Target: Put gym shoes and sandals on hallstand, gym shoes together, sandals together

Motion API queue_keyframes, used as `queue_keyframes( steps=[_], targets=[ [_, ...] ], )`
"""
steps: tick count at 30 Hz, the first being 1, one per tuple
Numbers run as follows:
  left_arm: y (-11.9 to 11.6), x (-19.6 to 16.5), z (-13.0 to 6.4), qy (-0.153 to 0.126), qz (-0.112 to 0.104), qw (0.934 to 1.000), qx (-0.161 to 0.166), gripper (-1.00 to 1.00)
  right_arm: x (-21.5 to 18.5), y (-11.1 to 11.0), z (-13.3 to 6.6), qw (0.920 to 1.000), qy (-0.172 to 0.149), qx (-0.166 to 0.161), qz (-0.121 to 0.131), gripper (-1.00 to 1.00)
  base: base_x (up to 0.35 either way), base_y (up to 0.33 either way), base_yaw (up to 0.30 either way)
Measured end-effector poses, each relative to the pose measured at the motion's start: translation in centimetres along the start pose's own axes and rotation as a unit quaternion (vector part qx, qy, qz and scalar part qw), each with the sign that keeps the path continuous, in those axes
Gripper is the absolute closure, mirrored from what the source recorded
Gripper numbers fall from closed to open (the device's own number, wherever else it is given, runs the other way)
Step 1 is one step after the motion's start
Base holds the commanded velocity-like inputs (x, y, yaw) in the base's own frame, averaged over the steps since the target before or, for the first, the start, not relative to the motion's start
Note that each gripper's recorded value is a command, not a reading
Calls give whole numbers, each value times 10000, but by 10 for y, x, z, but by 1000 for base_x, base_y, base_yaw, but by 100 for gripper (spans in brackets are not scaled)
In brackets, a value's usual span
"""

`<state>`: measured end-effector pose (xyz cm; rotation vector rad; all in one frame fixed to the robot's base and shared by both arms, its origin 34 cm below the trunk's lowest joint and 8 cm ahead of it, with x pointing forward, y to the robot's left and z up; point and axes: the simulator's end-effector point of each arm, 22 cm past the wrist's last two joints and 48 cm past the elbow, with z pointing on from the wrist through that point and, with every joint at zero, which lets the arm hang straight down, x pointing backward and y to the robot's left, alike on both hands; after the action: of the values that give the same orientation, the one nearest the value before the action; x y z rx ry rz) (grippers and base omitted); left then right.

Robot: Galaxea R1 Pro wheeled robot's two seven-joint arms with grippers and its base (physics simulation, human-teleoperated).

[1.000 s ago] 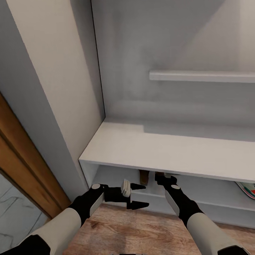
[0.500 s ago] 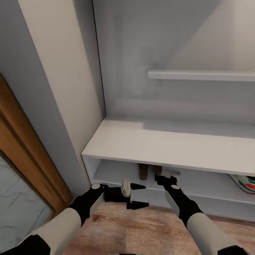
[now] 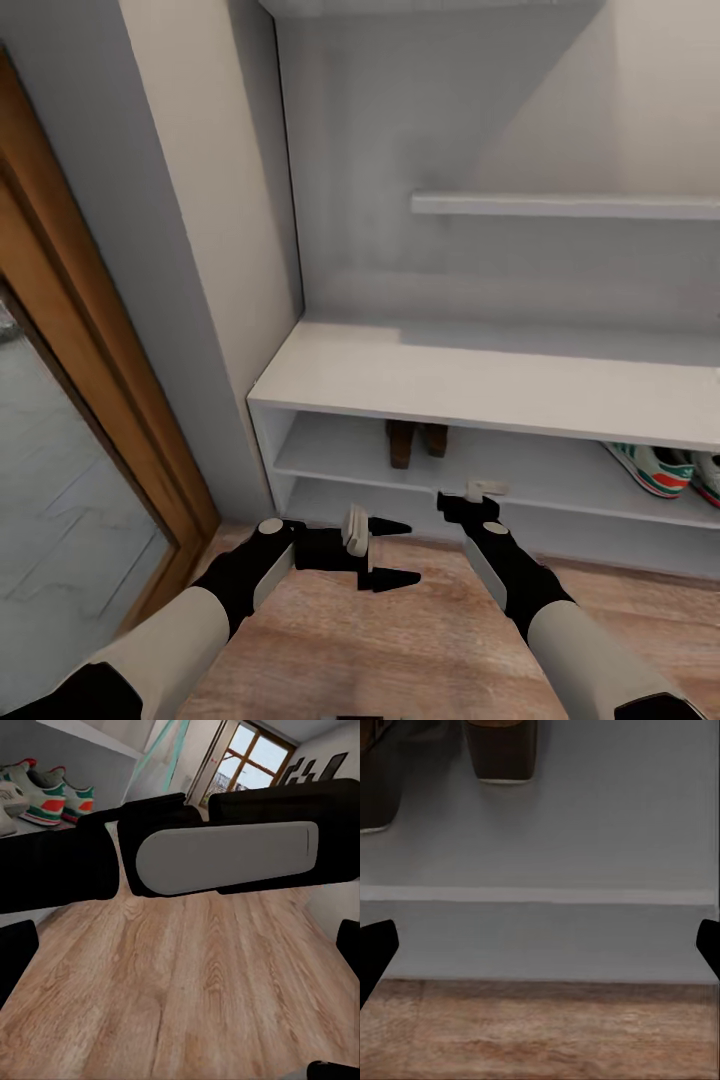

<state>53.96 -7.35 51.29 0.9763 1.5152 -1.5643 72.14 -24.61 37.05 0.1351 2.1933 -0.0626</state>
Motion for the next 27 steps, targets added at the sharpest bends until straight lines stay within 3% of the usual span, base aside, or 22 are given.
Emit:
queue_keyframes(
  steps=[27],
  targets=[
    [0, 0, -1, -2, -3, 10000, 2, -100, 3, -1, 0, 10000, 29, 10, 16, -100, -338, 0, 0]
  ],
)
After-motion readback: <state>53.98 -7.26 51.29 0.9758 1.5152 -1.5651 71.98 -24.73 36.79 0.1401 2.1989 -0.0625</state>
